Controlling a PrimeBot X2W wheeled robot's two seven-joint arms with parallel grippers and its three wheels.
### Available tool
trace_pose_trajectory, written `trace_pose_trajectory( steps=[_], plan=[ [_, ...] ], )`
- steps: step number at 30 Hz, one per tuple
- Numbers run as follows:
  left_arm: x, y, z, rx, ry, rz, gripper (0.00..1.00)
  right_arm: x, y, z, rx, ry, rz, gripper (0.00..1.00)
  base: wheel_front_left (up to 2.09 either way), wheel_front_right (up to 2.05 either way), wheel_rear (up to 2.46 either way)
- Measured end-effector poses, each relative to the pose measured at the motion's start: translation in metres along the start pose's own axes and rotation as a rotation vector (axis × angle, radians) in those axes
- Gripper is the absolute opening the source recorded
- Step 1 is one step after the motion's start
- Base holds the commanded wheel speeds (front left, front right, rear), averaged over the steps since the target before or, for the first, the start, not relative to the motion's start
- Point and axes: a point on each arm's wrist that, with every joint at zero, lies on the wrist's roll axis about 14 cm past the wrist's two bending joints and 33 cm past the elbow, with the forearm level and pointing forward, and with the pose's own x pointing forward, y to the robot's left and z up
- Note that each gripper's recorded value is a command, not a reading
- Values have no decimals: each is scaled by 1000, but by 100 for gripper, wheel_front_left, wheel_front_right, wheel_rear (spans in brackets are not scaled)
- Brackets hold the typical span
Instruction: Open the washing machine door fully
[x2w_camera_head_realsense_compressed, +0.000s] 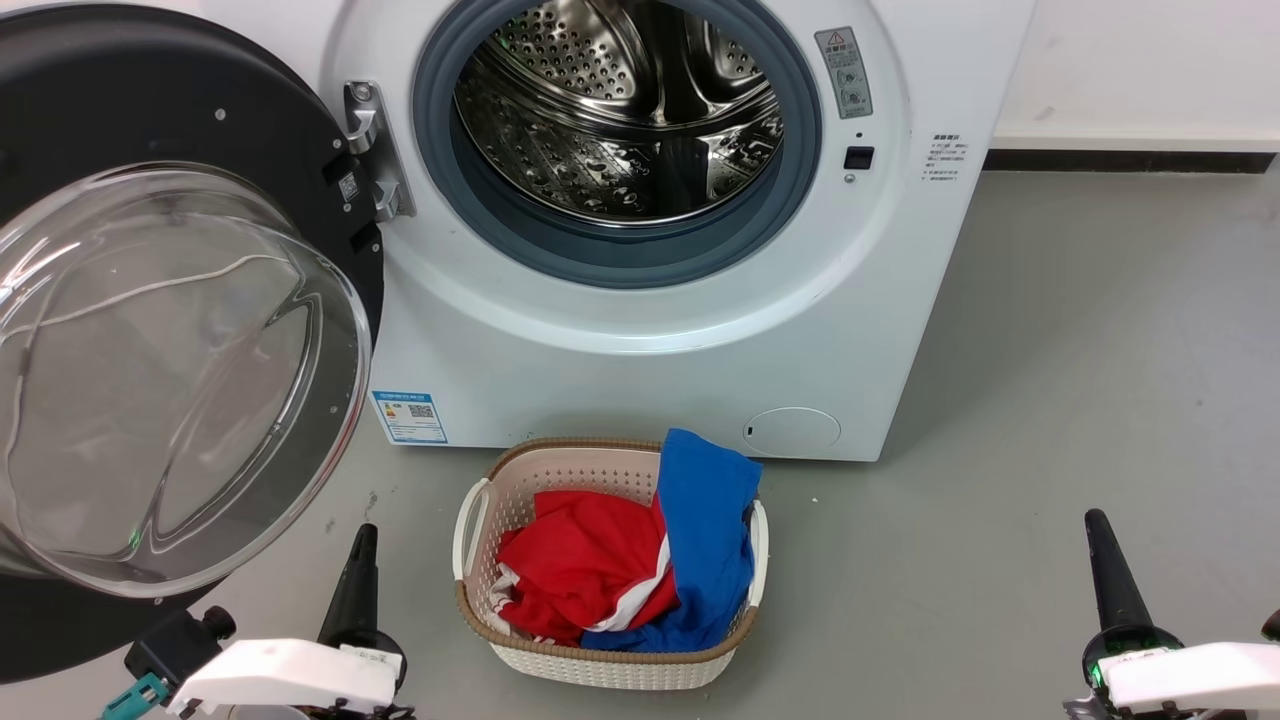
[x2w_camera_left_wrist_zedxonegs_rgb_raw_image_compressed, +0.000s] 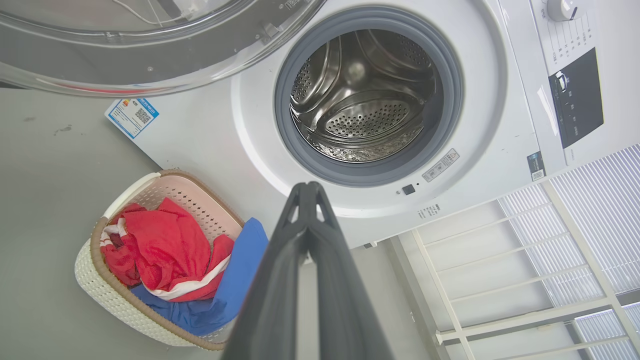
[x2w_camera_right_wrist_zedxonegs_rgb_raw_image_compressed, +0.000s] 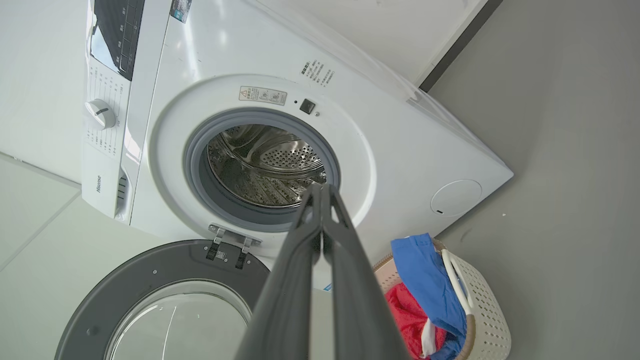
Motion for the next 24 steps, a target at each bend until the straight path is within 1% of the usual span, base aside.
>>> trace_pose_trajectory(
  steps=[24],
  plan=[
    [13,-5,0,-256,23,-15,0,9,1,3,236,9,-2,0,0,0,0]
  ],
)
